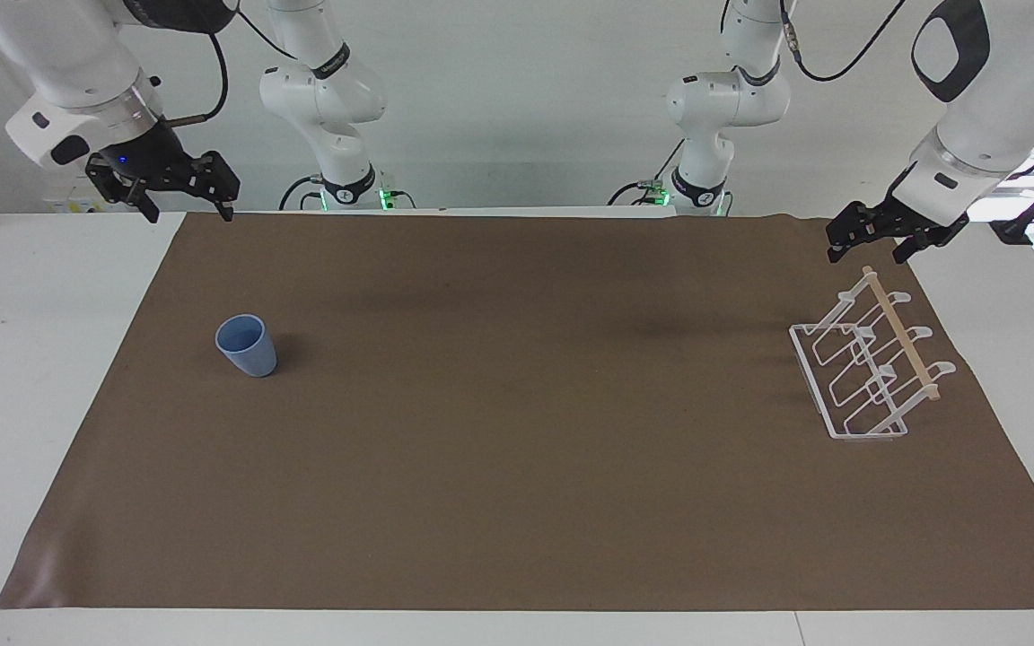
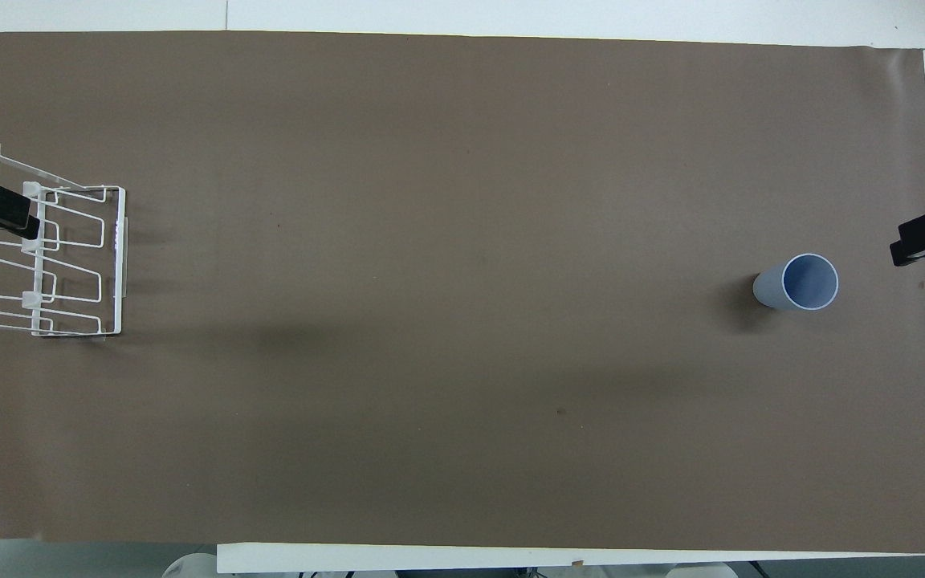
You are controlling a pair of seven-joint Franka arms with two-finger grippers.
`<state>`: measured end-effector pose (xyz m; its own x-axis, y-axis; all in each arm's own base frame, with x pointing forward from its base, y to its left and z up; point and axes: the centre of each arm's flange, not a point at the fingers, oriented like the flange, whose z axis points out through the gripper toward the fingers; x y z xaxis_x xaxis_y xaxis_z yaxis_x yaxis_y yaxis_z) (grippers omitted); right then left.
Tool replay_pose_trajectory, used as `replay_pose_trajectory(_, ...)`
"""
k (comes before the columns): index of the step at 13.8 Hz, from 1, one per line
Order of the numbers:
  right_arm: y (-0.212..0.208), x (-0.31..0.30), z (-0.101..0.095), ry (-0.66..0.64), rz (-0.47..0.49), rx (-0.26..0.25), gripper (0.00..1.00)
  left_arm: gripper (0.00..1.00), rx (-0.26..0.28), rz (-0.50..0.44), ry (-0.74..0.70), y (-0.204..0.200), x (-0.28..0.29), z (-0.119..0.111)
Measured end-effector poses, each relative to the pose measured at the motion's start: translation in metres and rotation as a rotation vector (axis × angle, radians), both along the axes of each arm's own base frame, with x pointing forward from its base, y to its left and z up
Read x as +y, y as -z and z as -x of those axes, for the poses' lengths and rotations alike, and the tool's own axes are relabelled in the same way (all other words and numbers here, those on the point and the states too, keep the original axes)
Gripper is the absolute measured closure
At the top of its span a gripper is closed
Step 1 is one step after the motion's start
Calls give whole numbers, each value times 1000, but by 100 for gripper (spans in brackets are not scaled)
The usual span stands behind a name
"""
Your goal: Hang cup on cup holder
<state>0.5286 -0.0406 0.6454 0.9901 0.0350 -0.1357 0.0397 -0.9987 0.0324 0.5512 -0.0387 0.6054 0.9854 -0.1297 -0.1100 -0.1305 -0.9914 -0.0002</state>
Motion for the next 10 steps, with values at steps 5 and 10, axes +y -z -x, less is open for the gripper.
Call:
replay_pose_trajectory(5,0,0,0,1,0,0,0,0,0,0,0,0,0,0)
replay_pose_trajectory(10,33,-13,-12,-16,4,-80,0,0,0,0,0,0,0,0)
